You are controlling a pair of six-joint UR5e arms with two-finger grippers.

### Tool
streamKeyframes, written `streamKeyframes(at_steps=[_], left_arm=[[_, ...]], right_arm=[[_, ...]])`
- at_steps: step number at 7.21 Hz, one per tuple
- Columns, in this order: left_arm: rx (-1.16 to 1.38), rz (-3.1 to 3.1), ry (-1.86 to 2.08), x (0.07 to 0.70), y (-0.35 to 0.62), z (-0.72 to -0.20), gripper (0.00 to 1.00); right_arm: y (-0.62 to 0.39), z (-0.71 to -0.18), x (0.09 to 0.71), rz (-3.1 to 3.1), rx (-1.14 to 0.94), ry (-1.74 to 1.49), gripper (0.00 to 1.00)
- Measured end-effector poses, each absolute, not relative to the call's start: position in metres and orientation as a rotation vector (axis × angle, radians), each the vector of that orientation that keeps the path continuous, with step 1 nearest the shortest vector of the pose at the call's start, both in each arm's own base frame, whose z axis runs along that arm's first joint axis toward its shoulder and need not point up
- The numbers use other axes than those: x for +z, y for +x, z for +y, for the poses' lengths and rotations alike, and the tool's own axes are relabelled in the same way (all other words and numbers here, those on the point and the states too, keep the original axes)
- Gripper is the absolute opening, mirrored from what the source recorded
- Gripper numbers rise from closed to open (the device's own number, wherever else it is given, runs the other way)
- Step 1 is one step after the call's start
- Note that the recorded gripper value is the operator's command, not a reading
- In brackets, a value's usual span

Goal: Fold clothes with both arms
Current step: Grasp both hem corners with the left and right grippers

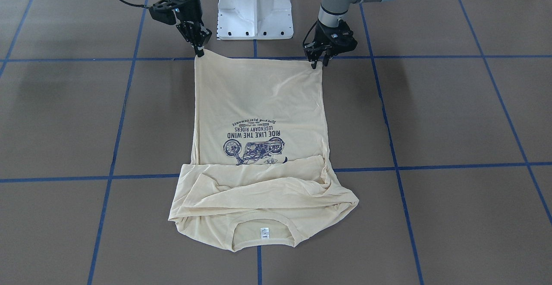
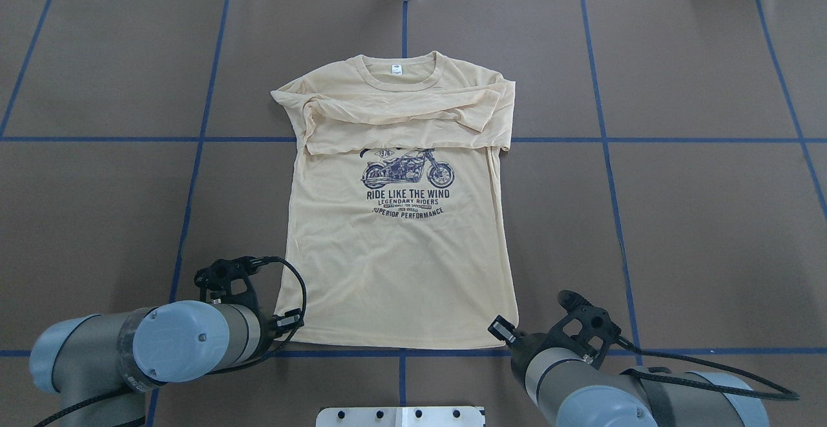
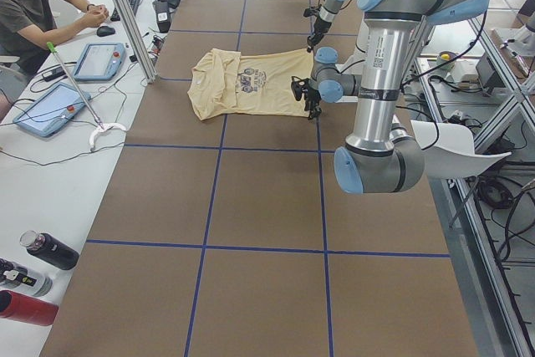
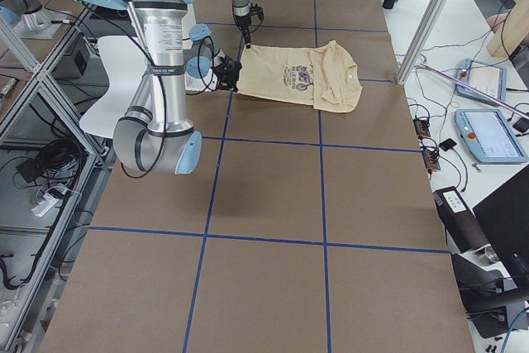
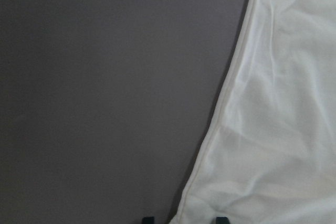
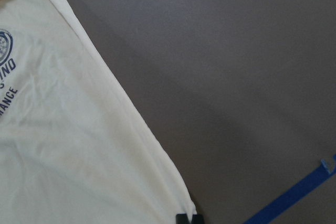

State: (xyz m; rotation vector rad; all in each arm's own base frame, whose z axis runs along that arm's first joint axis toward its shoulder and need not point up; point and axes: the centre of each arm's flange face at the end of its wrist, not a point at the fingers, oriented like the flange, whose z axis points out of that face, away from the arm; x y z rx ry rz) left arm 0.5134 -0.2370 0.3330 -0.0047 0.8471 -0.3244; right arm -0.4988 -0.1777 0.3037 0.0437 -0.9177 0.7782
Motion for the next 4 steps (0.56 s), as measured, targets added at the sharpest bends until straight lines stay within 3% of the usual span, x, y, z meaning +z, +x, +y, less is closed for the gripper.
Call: streamKeyframes(at_steps=[4], left_arm=[[-0.32, 0.888, -0.006, 0.312, 0.498, -0.236, 0.0]], right_arm=[[-0.499, -0.177, 0.303, -0.919, 0.778, 0.043, 0.0]])
